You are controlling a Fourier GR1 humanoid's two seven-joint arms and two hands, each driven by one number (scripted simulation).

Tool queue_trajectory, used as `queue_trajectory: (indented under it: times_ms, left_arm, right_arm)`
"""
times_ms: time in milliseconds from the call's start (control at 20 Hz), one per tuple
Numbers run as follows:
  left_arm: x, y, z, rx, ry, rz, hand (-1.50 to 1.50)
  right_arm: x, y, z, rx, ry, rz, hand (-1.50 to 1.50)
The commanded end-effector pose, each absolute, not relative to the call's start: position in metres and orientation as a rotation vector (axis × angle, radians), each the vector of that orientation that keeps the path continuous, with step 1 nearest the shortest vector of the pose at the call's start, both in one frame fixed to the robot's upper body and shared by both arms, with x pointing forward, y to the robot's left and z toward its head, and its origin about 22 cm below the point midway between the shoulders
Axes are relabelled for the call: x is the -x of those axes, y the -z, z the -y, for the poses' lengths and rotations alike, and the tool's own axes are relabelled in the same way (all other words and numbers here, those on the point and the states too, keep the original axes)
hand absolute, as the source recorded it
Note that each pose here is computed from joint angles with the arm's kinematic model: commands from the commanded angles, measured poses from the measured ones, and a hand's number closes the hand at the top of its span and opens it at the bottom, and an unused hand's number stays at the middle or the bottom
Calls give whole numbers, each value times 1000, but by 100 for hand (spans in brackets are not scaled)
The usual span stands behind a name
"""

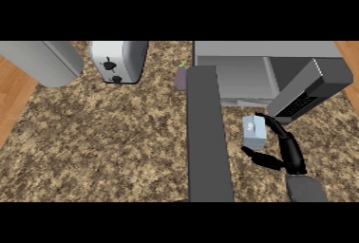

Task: Pick up the milk, place it into the microwave and close the microwave

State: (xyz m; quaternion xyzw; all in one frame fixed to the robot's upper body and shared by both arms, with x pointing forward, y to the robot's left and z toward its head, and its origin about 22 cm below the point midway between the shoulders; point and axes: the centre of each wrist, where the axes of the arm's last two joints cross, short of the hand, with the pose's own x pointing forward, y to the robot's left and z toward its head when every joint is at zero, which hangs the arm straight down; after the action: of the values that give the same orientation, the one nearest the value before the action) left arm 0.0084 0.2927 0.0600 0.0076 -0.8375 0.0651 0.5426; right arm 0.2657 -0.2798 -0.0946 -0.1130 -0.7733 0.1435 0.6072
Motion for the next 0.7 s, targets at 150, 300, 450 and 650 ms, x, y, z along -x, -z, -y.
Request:
queue_trajectory:
  times_ms: [150, 300, 450, 650]
  left_arm:
    - [-4, -67, -292, -1, -130, 1979, -150]
    - [-11, -69, -290, -10, -148, 1979, -150]
    - [-14, -47, -292, 9, -144, 1992, -150]
    - [-8, -57, -295, 10, -167, 1987, -150]
  right_arm:
    - [-267, 124, 286, 381, -405, 1780, -150]
    - [-262, 127, 290, 442, -521, 1771, 150]
    - [-276, 128, 283, 472, -570, 1760, 150]
    - [-284, 120, 313, 486, -565, 1749, 150]
